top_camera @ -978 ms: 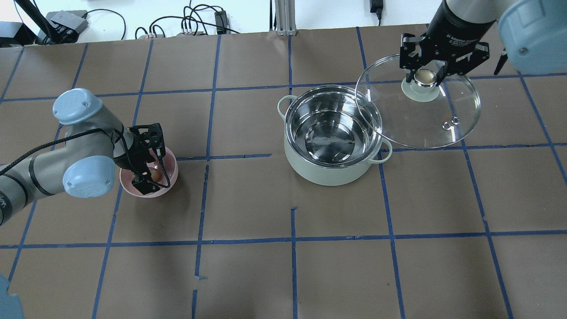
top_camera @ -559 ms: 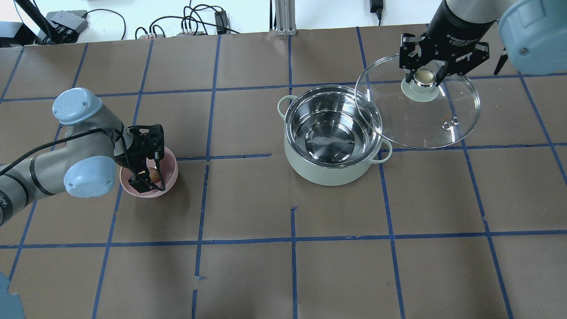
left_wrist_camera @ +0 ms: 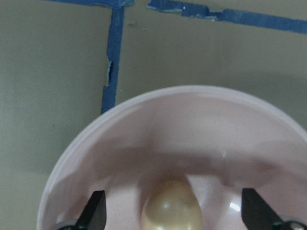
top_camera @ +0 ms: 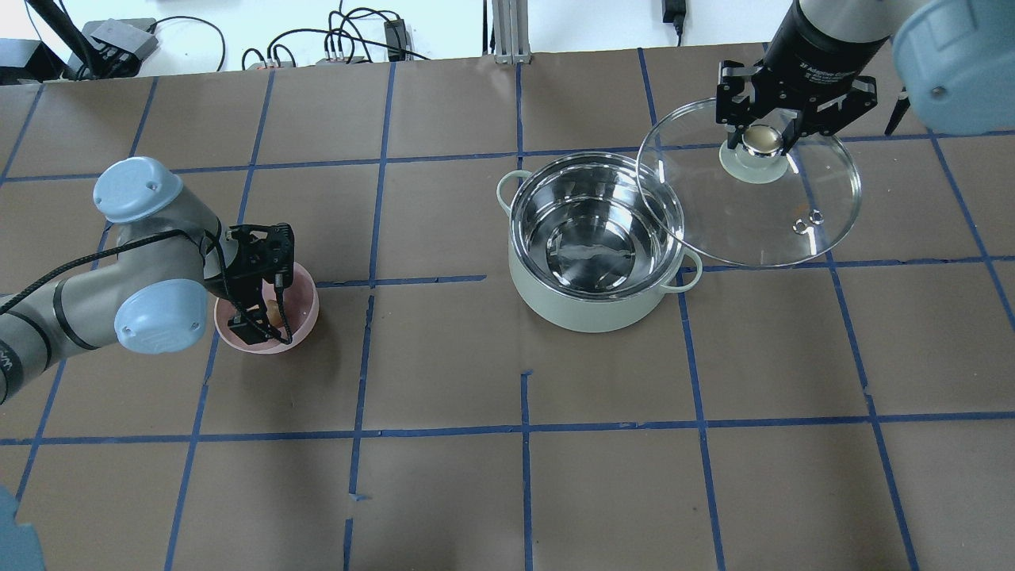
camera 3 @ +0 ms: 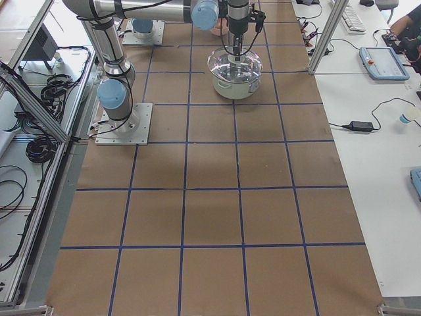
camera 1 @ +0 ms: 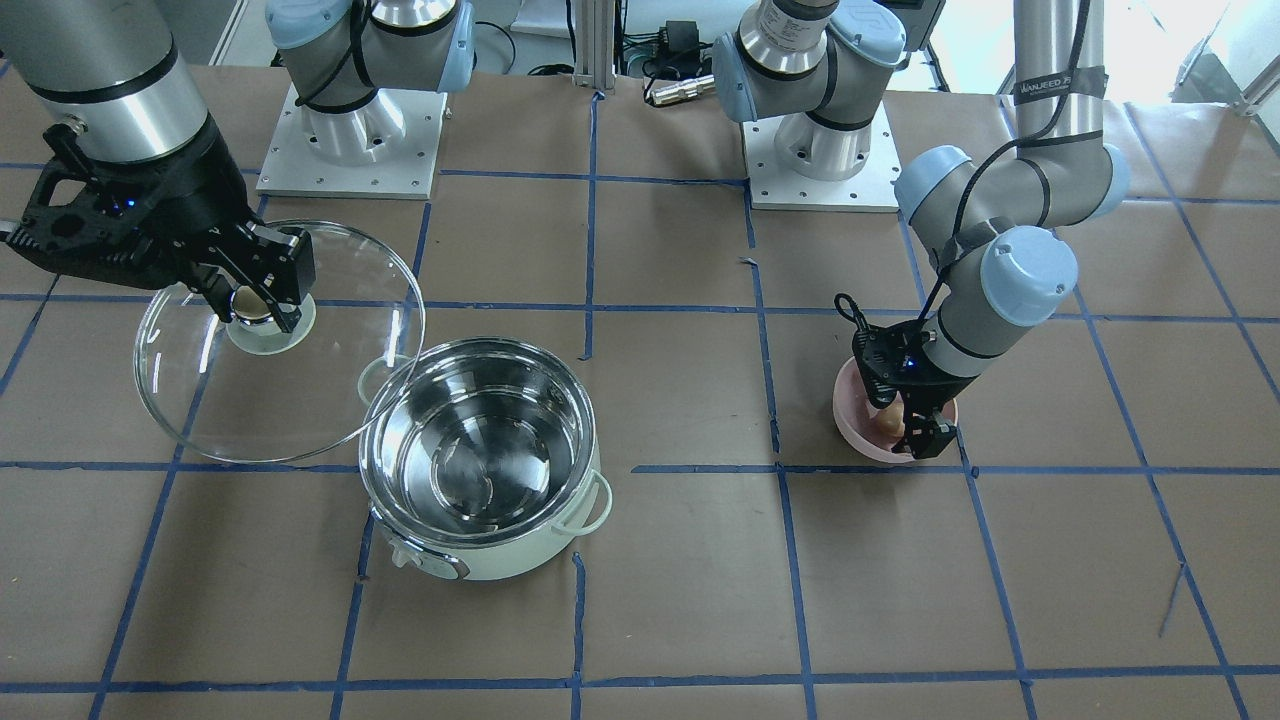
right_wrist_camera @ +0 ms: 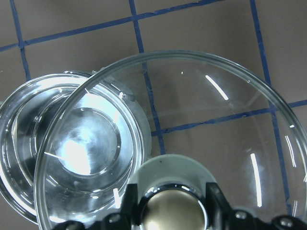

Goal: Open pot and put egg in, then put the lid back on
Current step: 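Close the left gripper around the egg inside the pink bowl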

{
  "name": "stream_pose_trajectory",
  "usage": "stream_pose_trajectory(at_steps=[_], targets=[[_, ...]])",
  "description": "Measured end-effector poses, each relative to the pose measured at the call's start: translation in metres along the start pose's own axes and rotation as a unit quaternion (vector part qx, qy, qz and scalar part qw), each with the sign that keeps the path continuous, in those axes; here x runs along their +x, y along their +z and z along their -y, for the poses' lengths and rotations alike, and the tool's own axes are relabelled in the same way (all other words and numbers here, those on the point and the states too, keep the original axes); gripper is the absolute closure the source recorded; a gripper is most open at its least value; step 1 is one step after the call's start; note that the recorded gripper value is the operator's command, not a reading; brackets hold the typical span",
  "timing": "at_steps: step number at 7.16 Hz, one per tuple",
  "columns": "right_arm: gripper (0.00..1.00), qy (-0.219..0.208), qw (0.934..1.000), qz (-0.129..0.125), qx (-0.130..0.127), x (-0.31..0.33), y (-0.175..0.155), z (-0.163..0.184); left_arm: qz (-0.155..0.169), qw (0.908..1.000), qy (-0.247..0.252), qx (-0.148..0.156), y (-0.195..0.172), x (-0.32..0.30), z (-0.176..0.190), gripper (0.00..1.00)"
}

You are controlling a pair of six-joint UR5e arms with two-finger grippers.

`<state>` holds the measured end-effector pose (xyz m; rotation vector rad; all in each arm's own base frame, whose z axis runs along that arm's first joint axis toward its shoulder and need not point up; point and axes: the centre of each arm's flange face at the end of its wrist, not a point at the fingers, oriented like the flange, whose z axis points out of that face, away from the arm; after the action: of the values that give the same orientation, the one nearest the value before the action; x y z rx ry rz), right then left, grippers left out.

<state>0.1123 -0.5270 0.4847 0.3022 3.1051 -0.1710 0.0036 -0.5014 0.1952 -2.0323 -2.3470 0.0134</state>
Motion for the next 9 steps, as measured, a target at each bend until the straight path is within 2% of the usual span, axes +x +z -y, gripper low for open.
stream_pose_trajectory(at_steps=[4,5,6,9], targets=[[0.65,-0.001,1.0,0.001,0.0,-0.0002,0.0003,-0.0001,-0.006,0.9999,-0.014,-0.005,0.0042,-0.0002,-0.0015,0.05],[0.65,-0.001,1.0,0.003,0.0,-0.0008,0.0002,-0.0002,-0.008,0.9997,-0.024,-0.006,0.0072,-0.0011,-0.0021,0.18],[0.65,-0.001,1.0,0.004,0.0,-0.0012,-0.0004,-0.0003,-0.009,0.9995,-0.03,-0.009,0.0087,-0.0018,-0.0027,0.26],[0.64,-0.002,1.0,0.003,0.001,-0.0011,-0.0011,-0.0004,-0.006,0.9992,-0.035,-0.017,0.009,-0.0026,-0.0044,0.39]])
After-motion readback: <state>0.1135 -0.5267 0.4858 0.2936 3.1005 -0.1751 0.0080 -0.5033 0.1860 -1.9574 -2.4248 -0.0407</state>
